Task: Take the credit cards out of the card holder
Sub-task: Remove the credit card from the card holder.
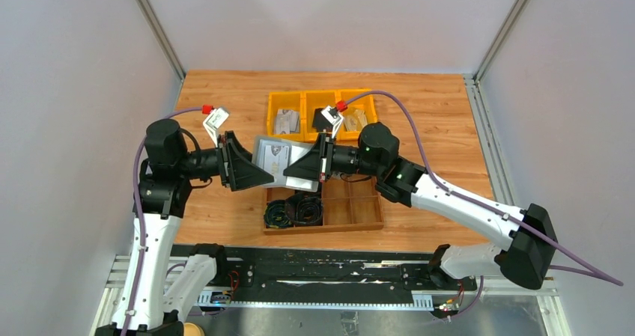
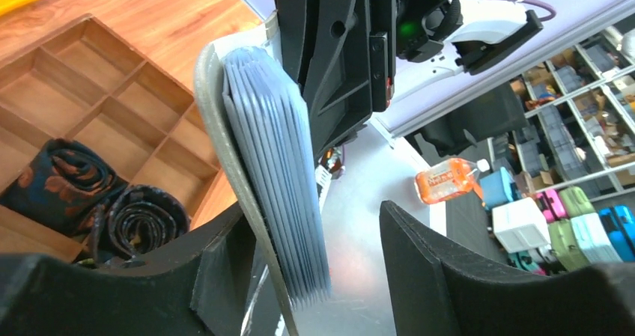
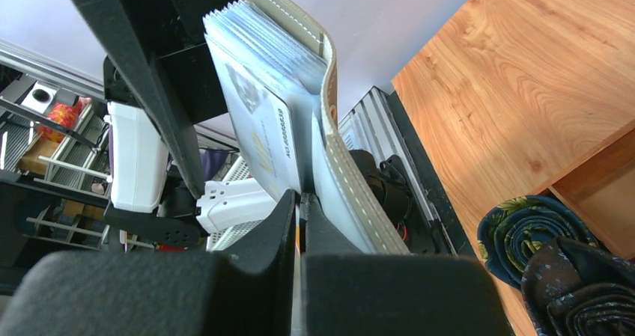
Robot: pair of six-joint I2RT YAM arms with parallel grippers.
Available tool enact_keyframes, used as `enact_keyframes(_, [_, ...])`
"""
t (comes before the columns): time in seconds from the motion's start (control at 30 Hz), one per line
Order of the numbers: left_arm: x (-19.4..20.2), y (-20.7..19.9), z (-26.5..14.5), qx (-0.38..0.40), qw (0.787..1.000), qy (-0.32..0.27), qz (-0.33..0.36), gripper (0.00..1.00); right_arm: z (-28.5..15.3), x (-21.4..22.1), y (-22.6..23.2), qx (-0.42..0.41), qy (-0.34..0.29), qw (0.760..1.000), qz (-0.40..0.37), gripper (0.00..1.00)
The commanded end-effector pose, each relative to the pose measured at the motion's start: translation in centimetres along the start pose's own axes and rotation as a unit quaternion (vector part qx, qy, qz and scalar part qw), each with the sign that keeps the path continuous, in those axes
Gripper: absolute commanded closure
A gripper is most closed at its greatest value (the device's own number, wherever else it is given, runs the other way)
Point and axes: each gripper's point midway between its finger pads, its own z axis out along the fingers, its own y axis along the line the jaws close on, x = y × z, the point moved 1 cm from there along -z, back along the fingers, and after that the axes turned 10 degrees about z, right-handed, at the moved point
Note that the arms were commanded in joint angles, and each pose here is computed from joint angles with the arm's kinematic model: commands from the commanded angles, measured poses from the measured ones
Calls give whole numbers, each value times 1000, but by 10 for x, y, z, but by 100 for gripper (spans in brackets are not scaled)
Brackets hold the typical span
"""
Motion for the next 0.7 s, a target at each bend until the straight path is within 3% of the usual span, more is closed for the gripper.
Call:
enact_keyframes(0.0, [-3,-26,-3,68,998,16,4,42,-8,-2,0,-12,-16,1000,-8,100])
enact_keyframes(0.23, [-9,-21,-1,54,998,11,-3,67,-20,0,6,-22,-24,999,-18,100])
enact_keyframes(0.67, [-18,-22,0,41,999,-4,-3,74,-30,1,17,-47,-34,998,-27,100])
